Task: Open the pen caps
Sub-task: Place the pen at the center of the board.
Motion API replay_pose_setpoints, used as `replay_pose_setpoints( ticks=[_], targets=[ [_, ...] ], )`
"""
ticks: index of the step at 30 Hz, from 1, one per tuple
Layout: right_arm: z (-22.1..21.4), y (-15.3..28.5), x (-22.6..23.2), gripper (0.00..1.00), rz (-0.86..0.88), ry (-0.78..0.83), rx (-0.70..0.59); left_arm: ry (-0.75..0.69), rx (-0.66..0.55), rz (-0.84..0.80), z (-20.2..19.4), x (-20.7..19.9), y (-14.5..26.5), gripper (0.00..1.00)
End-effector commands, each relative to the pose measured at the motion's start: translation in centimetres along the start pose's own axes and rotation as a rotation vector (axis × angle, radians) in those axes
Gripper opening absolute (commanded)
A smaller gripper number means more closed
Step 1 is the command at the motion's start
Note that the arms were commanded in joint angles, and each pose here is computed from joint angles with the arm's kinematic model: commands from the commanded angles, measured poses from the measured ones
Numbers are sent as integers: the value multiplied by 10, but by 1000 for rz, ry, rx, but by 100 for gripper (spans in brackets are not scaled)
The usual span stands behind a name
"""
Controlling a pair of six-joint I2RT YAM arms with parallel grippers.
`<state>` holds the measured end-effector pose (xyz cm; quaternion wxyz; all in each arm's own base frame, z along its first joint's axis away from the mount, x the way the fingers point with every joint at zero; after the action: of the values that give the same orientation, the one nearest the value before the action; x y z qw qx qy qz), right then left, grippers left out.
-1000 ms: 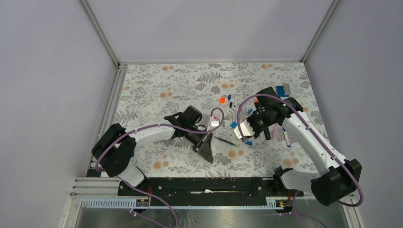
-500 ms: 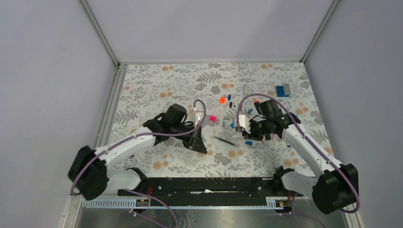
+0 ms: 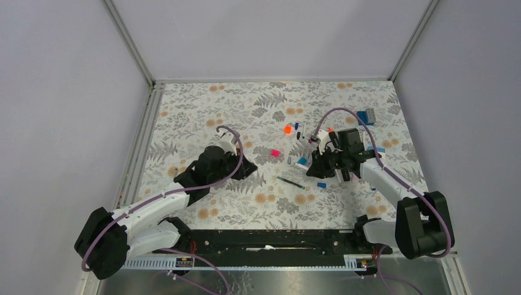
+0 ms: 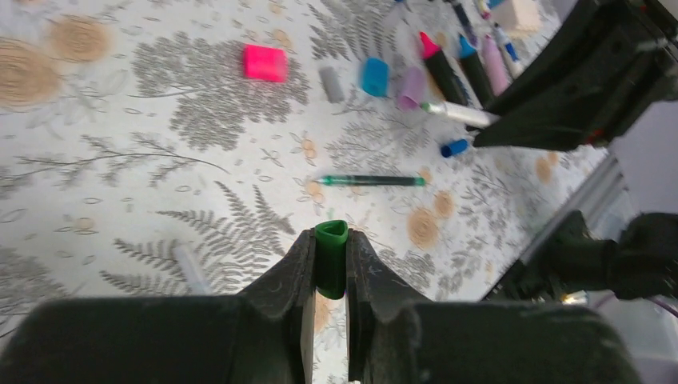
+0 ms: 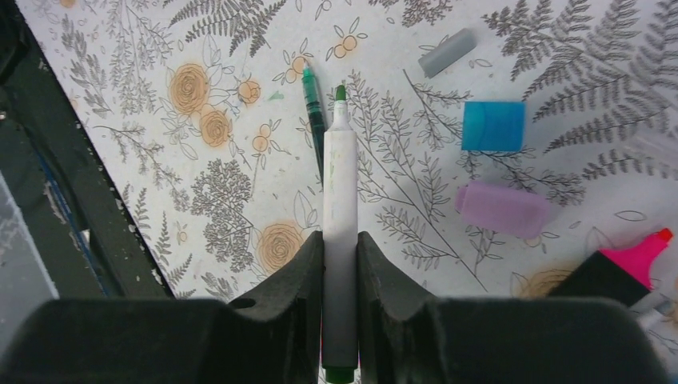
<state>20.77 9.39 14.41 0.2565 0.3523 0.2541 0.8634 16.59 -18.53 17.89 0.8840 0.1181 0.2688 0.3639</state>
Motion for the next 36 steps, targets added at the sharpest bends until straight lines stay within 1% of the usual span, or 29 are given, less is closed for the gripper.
replay_pose_setpoints(
  ticks=[1,4,6,9,14,19,23,25,27,30,36],
  targets=[
    [15,-2,6,3,64,-20,-28,-84,-121,163,28,7,8,0],
    [10,-5,7,4,76,1,13,-116,-171,179,28,10,14,0],
    [8,-8,9,4,73,25,39,-116,-170,183,20,13,13,0],
    [6,-16,11,5,57,53,82,-94,-123,196,9,18,4,0],
    [4,-27,15,8,43,79,125,-72,-66,217,5,23,-14,0],
    [3,-33,14,8,14,82,137,-54,-30,285,-2,31,-26,0],
    [1,-38,20,9,13,110,139,3,15,379,-15,41,-30,0],
    [1,-39,18,9,-26,112,128,21,39,417,-18,44,-32,0],
    [3,-40,13,12,-102,101,108,26,62,427,-19,45,-34,0],
    [4,-41,7,14,-182,75,85,27,85,403,-19,43,-37,0],
    [-1,-46,5,15,-178,44,106,11,122,284,-14,32,-47,0]
  ],
)
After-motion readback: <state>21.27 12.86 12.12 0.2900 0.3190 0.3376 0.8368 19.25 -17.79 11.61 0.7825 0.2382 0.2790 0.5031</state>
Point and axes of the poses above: each gripper's point midway between its finger pads, its own y axis back along the fingers, its own x axis along the line the jaws close on, z = x × y, the point moved 10 cm from there along y, back along the fingers, and after that the axes turned 13 degrees about -y, right-handed, at the moved point
